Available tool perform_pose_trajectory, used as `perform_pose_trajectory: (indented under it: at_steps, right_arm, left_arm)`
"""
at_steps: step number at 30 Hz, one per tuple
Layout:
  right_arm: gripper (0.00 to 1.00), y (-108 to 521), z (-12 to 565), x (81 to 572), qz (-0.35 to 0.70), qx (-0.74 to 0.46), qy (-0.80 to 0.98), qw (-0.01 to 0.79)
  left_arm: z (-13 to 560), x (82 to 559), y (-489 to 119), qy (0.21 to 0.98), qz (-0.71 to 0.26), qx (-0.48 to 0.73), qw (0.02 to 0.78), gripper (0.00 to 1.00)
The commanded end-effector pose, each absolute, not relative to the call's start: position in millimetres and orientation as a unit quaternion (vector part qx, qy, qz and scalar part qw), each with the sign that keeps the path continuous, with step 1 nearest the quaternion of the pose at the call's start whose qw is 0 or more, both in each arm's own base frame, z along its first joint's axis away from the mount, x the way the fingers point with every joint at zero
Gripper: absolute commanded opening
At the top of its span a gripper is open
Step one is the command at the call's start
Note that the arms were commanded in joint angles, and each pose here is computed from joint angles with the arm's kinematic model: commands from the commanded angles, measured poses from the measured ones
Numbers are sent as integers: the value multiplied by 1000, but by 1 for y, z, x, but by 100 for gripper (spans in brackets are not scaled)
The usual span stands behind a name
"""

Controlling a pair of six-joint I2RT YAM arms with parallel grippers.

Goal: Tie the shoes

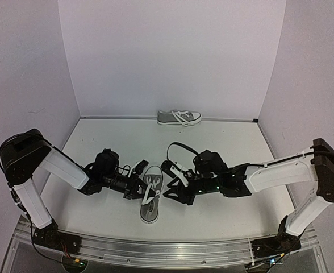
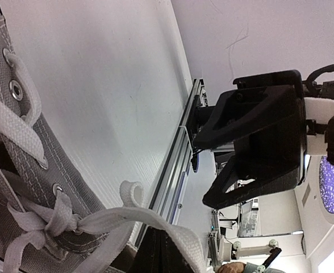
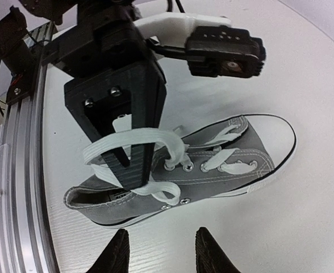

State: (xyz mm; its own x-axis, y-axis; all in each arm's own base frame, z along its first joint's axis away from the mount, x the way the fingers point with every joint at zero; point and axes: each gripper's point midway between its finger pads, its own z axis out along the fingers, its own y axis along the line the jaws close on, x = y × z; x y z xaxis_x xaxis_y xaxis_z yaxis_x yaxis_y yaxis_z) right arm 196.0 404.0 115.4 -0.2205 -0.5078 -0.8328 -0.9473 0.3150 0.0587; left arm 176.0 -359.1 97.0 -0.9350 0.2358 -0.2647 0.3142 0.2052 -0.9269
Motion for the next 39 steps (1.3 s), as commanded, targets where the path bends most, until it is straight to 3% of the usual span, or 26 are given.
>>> perform_pose_trajectory:
  at_steps: [1, 27, 31, 35, 39]
  right_arm:
    - [40, 416, 127, 202, 261, -538, 676, 431]
    - [40, 446, 93, 205, 230, -581, 658, 421]
    - [31, 448, 87, 205, 227, -585, 658, 417]
    - [10, 446, 86, 206, 223, -582, 662, 416]
    - [0, 443, 89, 209, 221, -571, 671, 418]
  left_arm:
    - [115, 176, -365, 749, -630, 204, 38, 0]
    - [121, 174, -365, 744, -634, 210, 35, 0]
    - [121, 174, -365, 745, -633, 209, 34, 0]
    - [117, 177, -365, 754, -625, 200, 33, 0]
    - [114, 183, -362, 771, -606, 191, 44, 9]
